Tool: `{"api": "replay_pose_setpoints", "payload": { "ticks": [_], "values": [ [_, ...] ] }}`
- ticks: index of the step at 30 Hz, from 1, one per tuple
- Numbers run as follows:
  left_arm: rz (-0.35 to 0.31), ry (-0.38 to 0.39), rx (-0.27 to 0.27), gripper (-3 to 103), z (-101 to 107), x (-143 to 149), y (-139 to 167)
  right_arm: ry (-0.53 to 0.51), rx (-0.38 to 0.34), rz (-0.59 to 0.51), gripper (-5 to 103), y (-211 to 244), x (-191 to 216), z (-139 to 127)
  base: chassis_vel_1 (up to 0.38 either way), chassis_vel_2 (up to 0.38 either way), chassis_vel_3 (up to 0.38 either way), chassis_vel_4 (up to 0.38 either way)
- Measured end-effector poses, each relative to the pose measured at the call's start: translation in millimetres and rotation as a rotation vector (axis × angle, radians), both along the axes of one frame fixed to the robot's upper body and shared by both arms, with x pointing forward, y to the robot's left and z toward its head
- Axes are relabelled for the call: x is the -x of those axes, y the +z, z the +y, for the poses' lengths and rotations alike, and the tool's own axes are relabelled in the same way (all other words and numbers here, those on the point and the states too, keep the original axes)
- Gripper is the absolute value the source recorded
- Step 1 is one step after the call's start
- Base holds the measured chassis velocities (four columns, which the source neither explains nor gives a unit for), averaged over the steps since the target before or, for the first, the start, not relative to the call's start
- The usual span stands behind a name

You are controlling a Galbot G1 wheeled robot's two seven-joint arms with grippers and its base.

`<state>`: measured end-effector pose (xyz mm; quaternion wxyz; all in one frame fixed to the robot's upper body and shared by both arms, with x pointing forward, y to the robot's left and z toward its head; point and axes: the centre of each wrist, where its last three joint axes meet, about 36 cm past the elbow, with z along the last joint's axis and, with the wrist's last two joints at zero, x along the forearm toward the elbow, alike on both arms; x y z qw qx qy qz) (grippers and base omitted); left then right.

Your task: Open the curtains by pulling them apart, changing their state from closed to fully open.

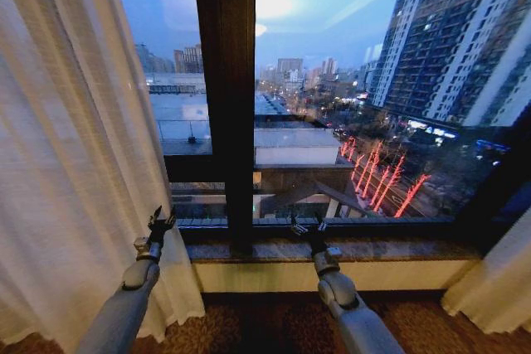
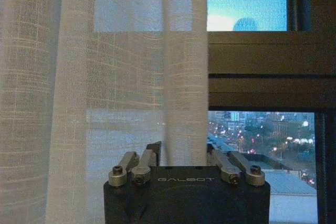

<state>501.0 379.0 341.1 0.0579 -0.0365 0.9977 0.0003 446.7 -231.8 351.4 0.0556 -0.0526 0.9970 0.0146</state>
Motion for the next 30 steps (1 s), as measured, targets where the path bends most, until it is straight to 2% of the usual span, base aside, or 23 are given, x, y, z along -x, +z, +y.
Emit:
{"api": "replay_pose_setpoints", "payload": {
  "ticks": [2,4,8,10,12,30],
  "values": [
    [-0.002,0.000,0.003,29,-1,2,0,0.000,0.000,0.000,100,0,0,0,0.000,0.000,0.000,0.000],
    [-0.003,0.000,0.003,29,-1,3,0,0.000,0.000,0.000,100,0,0,0,0.000,0.000,0.000,0.000],
    [-0.006,0.008,0.006,7,0,8,1,0.000,0.000,0.000,100,0,0,0,0.000,0.000,0.000,0.000],
    [-0.005,0.009,0.007,7,1,9,1,0.000,0.000,0.000,100,0,0,0,0.000,0.000,0.000,0.000],
    [-0.007,0.014,0.008,1,3,12,1,0.000,0.000,0.000,100,0,0,0,0.000,0.000,0.000,0.000],
    [-0.022,0.019,0.010,0,4,16,6,0.000,0.000,0.000,100,0,0,0,0.015,0.016,-0.014,-0.015]
  ]
}}
